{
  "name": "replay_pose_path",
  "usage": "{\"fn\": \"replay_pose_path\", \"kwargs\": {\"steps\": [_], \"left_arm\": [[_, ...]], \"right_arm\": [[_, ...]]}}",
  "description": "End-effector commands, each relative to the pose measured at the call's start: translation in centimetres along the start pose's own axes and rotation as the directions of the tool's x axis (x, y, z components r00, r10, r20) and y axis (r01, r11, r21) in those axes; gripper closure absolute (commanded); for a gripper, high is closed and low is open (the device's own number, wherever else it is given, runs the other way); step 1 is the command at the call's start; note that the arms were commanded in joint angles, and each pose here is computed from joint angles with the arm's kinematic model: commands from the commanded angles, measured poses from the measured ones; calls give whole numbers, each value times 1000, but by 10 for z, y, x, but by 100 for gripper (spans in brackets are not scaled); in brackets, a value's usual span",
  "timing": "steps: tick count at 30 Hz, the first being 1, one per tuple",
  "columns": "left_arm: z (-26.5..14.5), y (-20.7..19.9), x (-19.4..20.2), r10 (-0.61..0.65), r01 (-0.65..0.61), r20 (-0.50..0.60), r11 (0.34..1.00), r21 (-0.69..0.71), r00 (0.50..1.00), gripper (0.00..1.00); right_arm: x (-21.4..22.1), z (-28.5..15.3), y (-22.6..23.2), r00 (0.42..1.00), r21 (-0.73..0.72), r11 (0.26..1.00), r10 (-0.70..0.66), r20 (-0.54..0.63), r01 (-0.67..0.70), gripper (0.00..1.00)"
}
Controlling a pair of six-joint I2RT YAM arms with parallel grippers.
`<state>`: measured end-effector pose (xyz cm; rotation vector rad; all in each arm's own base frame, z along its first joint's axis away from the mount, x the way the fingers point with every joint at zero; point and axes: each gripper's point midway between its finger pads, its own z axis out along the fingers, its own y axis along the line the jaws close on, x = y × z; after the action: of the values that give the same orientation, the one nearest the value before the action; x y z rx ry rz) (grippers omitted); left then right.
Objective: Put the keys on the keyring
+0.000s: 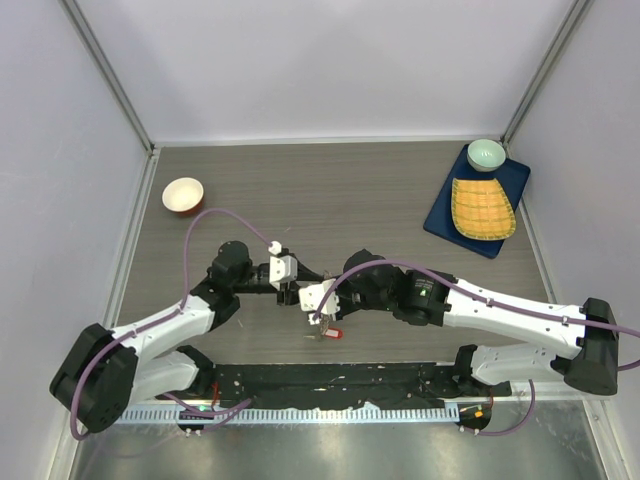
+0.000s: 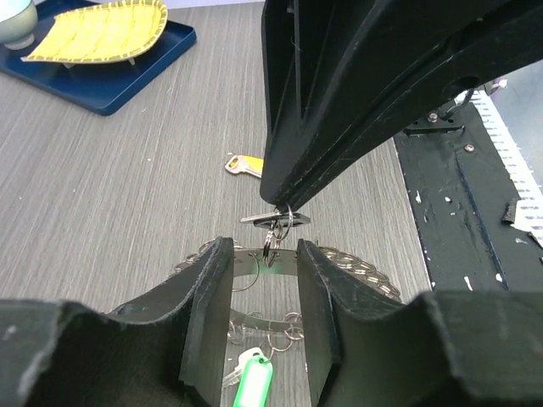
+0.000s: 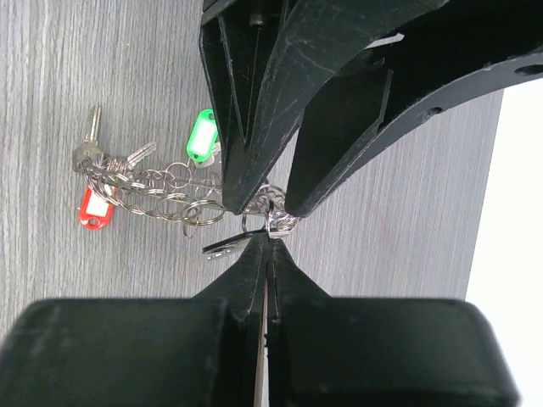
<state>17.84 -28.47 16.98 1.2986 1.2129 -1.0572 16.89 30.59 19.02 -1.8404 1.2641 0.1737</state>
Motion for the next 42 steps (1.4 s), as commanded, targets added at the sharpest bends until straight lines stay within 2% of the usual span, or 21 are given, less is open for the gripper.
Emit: {"fn": "replay_pose_path", "kwargs": {"steps": [1, 3, 6, 7, 9, 15, 23, 35, 42], "left_arm": [[3, 2, -14, 24, -25, 33, 999, 25, 999, 63], [3, 2, -13, 16, -17, 31, 999, 32, 999, 66], [4, 1, -11, 4, -5, 24, 999, 35, 1000, 77], [4, 1, -12, 6, -7, 24, 999, 35, 1000, 87], [3, 1, -12, 2, -2, 20, 1000, 28, 1000, 100], [-4, 12, -16, -11, 13, 30, 997, -79, 1000, 100], [-18, 20, -38, 23, 7, 139, 977, -211, 990, 100], [-30, 15, -77, 49, 23, 282, 969, -246, 958, 100], [-33, 14, -84, 57, 26, 308, 965, -259, 950, 100]], "right_arm": [[-28, -16, -24, 996, 71, 997, -16, 88, 9, 99], [-29, -16, -24, 996, 72, 997, -16, 89, 9, 99], [-27, -15, -24, 996, 69, 998, -13, 85, 7, 99], [-27, -16, -24, 996, 73, 997, -13, 86, 7, 99], [-28, -17, -24, 996, 75, 997, -12, 86, 6, 99], [-24, -21, -27, 998, 94, 996, -6, 69, 0, 99], [-16, -25, -26, 999, 106, 994, 9, 46, -14, 99], [-17, -18, -19, 998, 77, 997, 16, 60, -20, 99], [-21, -15, -18, 997, 71, 997, 19, 78, -24, 99]]}}
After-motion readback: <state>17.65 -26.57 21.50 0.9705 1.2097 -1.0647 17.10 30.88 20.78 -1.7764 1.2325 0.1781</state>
